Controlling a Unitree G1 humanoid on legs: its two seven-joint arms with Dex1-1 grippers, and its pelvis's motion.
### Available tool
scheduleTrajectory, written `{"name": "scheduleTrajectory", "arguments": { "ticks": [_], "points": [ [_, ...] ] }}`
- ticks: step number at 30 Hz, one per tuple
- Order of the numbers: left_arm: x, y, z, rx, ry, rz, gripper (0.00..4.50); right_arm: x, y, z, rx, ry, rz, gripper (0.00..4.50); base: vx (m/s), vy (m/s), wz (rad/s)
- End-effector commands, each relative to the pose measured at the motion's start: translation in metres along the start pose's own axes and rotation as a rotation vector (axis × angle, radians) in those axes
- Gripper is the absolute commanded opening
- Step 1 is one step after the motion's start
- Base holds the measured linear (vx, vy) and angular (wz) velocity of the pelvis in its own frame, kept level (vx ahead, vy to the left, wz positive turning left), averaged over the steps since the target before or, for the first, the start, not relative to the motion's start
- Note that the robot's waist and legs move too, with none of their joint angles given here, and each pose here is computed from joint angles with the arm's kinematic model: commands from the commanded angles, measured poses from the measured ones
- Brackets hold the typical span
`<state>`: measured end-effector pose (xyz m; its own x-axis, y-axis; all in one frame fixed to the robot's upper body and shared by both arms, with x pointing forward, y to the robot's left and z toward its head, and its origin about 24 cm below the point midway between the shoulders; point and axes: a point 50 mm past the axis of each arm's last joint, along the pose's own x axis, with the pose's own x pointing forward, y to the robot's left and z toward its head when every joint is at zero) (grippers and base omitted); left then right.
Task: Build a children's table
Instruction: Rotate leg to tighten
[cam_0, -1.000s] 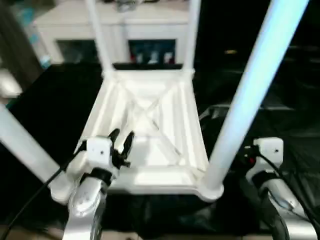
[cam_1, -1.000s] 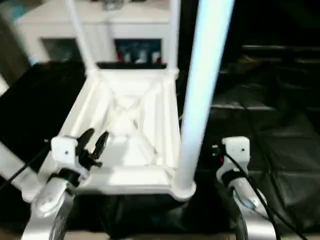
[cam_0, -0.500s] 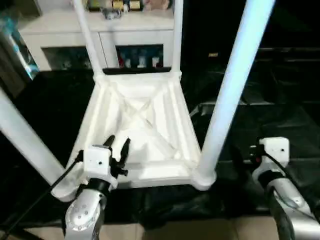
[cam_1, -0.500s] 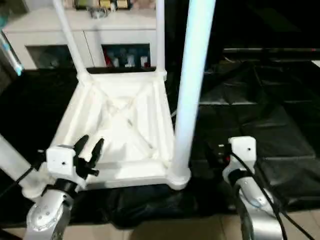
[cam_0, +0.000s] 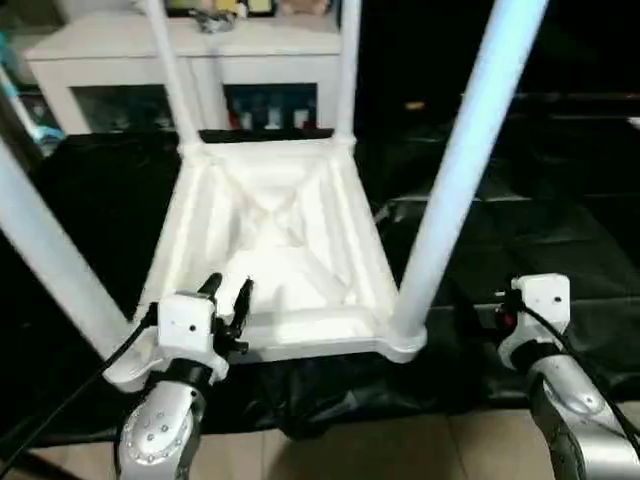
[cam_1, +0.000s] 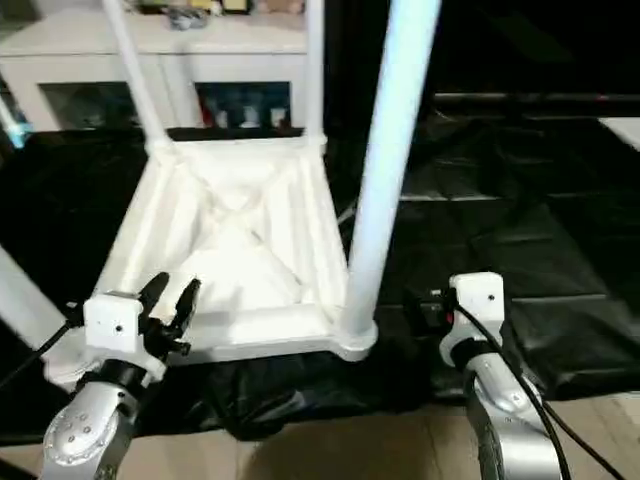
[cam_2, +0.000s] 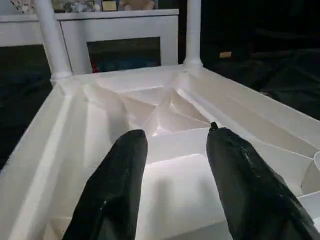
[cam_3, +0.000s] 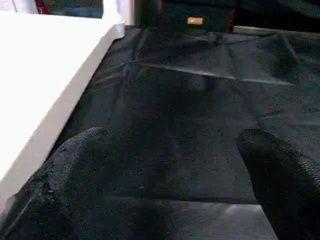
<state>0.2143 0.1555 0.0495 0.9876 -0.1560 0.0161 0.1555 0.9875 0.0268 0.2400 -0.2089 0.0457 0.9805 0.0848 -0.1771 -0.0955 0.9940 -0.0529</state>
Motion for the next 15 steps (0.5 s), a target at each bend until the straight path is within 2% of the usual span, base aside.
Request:
{"name": "scheduleTrajectory", "arguments": {
  "ticks": [1, 2, 5, 11, 15],
  "points": [
    [-0.0018, -0.0008, 0.0048, 0.019, -0.023, 0.005, 2.26, -0.0003, -0.0018, -0.0021, -0.004, 0.009, 0.0, 4.5, 0.0, 0.0, 0.0],
    [-0.0023, -0.001, 0.0052, 0.023, -0.028, 0.005, 2.26, -0.0002, -0.0018, -0.0023, -0.004, 0.01, 0.001, 4.5, 0.013, -0.054, -0.12],
    [-0.0037, -0.0015, 0.0006, -0.047, 0.009, 0.014, 2.26, 0.0004, -0.0023, -0.0024, -0.005, 0.012, 0.006, 4.5, 0.0, 0.0, 0.0],
    [-0.0068, -0.0025, 0.0082, 0.069, -0.042, 0.001, 2.26, 0.0019, -0.0003, -0.0029, -0.013, 0.014, 0.024, 4.5, 0.023, 0.059, 0.03],
    [-0.0072, -0.0028, 0.0034, -0.01, -0.009, 0.005, 2.26, 0.0025, 0.0011, -0.0035, -0.012, 0.013, 0.03, 4.5, 0.014, 0.104, 0.06]
  ]
}}
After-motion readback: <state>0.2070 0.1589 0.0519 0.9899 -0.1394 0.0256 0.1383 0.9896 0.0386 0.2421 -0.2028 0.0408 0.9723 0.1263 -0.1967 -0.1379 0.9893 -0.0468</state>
